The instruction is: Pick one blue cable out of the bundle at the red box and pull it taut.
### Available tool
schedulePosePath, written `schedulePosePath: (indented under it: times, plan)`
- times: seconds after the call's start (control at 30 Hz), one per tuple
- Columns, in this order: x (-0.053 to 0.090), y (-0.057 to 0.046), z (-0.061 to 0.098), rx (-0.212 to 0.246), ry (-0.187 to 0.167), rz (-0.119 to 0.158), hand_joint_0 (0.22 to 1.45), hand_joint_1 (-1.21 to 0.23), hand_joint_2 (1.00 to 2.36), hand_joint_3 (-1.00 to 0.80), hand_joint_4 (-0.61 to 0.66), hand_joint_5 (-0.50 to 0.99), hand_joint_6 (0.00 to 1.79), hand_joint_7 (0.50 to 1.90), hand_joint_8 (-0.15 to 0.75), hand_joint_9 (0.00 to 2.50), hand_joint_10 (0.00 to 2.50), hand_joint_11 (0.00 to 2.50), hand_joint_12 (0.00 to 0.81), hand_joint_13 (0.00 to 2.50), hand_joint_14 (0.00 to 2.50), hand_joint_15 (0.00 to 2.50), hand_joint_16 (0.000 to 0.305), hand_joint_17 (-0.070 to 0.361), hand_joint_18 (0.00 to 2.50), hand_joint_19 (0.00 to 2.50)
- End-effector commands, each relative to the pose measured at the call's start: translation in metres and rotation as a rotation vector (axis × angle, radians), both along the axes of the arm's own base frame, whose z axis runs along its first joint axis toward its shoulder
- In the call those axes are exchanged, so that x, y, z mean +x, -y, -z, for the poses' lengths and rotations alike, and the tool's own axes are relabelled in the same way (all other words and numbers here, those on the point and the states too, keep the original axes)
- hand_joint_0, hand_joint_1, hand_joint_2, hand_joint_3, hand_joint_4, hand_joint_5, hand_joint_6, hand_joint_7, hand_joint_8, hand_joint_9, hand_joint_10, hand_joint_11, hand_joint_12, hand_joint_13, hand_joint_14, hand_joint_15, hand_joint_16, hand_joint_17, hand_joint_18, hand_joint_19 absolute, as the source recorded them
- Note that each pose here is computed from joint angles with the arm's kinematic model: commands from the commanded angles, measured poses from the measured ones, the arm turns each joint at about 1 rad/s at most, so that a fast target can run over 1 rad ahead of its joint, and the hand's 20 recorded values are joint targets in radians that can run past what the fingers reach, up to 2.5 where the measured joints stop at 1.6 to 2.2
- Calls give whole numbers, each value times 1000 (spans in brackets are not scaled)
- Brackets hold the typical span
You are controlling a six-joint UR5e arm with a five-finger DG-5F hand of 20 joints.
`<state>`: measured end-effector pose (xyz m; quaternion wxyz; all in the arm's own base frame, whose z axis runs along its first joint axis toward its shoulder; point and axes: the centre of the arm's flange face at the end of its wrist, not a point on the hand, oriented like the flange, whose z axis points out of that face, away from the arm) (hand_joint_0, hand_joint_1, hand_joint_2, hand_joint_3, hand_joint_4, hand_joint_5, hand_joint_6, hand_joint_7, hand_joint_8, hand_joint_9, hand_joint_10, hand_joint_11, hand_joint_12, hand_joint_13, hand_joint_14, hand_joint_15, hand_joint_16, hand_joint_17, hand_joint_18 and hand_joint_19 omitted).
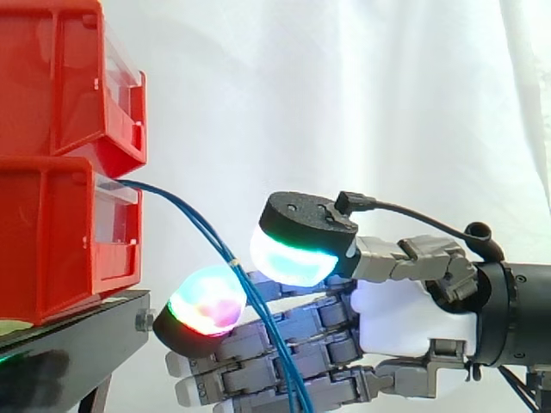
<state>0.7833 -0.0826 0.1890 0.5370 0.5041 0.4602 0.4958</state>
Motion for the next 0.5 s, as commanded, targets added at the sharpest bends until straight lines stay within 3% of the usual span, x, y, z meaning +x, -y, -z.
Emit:
schedulePosePath:
  times: [0.0,0.23,0.47]
  plan:
    - [1,0,-1,-4,7,0,606,-734,1012,-274,167,-189,830,751,280,118,1,115,358,31,5,135,56,126,0,105]
    - [1,1,-1,-2,9,1,587,-728,1010,-313,162,-185,870,763,290,152,2,154,360,57,5,142,56,126,0,123]
    - [1,1,-1,-4,8,0,581,-760,1015,-169,130,-180,949,845,315,259,5,198,367,160,4,134,58,130,0,80]
